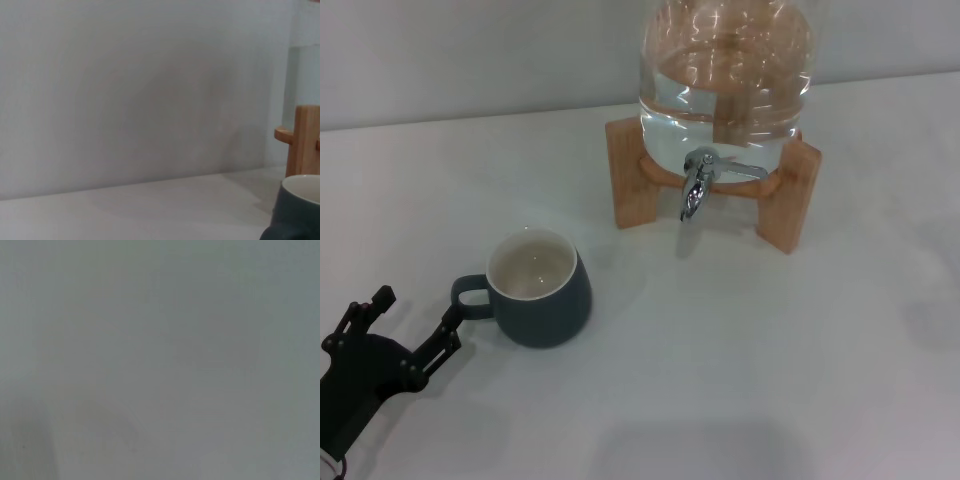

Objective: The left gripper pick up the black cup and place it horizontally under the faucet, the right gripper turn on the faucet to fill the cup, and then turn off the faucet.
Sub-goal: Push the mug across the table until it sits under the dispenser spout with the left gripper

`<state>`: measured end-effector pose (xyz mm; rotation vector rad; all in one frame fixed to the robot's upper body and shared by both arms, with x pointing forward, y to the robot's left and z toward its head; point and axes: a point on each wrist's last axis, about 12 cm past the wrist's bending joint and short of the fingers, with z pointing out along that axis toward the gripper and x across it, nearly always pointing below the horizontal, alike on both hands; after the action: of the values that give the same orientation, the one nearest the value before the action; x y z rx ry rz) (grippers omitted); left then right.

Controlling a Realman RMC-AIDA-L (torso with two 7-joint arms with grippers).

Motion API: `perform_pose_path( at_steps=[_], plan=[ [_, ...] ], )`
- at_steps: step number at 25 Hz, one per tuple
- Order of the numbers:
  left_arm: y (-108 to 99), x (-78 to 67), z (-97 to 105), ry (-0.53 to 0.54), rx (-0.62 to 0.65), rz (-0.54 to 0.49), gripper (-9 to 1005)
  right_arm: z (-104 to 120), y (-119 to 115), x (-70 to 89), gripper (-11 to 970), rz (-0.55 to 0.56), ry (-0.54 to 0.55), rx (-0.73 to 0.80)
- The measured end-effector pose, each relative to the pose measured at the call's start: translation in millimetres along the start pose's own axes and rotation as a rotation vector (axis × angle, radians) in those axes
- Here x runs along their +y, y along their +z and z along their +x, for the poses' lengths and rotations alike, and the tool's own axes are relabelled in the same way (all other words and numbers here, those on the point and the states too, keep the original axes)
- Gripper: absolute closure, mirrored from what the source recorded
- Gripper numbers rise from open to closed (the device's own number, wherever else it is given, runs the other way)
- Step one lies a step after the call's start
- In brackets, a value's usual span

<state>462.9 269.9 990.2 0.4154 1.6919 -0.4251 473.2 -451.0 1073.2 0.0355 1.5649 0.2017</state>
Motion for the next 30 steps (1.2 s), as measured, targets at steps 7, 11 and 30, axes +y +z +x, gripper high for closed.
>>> perform_pose_path(
  at_steps=[7,11,30],
  plan=[
    [6.3,2.9,-0.3,-0.026,0.026,-0.007,102,0.7,-1.4,0.3,109,0.0,0.002,0.0],
    [11.7,3.7,-2.0,-0.03,0.036,0.0,101,0.9,-2.0,0.2,108,0.0,0.003,0.0],
    [32.6,-0.7,-10.1,0.053,0.071,0.04,101,-1.0,-0.3,-1.1,108,0.0,-0.003,0.0]
  ],
)
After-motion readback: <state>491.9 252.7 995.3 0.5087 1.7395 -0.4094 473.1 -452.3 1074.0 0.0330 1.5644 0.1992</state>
